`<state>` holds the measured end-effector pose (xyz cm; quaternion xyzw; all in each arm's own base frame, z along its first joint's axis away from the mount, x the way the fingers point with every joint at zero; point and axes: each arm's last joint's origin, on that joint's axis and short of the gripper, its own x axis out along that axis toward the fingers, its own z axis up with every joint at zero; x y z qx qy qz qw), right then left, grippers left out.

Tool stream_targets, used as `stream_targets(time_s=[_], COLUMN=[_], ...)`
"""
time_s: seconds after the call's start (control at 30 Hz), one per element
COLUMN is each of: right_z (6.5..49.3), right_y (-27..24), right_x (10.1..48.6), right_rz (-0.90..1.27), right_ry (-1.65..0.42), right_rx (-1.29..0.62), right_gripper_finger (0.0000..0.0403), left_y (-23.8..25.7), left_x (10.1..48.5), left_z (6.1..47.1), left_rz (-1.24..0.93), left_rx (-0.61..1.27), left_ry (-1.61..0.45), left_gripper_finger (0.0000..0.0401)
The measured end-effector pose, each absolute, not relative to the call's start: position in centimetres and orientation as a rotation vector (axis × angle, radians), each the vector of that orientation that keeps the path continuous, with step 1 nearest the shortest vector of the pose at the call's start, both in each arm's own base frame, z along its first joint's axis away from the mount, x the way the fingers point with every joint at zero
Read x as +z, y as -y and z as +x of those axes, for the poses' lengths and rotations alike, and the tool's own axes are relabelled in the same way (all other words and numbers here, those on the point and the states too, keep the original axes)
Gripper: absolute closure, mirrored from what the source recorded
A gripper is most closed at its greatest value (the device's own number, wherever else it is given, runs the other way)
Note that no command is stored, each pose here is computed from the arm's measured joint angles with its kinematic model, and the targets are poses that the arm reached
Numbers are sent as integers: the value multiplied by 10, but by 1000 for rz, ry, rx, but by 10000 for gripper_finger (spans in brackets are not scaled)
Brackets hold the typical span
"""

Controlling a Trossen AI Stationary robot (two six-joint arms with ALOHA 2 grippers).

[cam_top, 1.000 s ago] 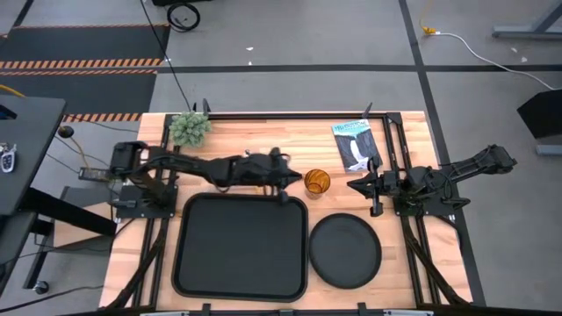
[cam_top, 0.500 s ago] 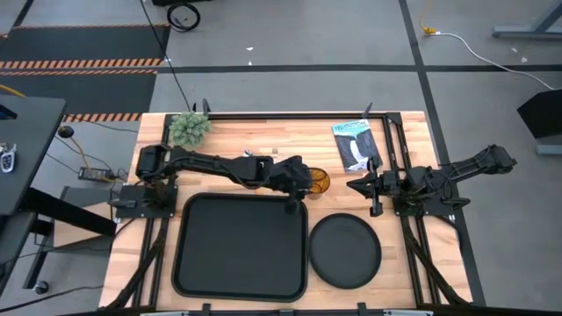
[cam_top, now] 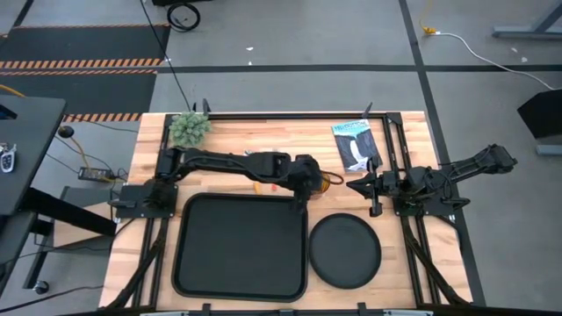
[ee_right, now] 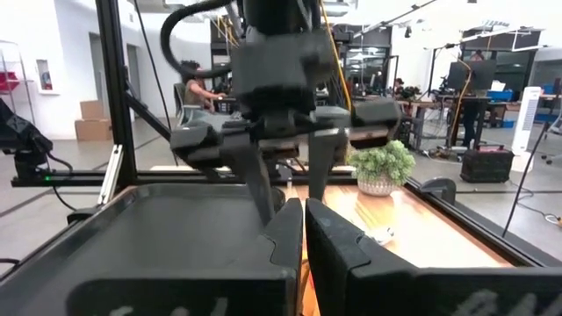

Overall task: Pick and place plate/cup/fork/spoon on tray
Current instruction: Put the orange glass on the black serving tray

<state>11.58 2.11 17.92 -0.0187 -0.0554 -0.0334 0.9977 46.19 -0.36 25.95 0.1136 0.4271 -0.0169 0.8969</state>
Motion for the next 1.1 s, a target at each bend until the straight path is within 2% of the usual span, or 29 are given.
stream_targets(time_s=[0.2, 0.83, 1.1], right_z=[116, 116, 116], right_y=[-21, -21, -21], right_x=[179, 181, 181], right_rz=[-37, -32, -32], right_ry=[111, 129, 129], right_rx=[-67, -68, -68], right_gripper_finger=[380, 380, 380], left_y=[3, 3, 3], left_x=[250, 230, 230], left_z=[466, 471, 471], left_rz=[292, 436, 438], left_rx=[-66, -60, -62], left_ry=[-972, -1031, -1036], left_gripper_finger=[259, 261, 298])
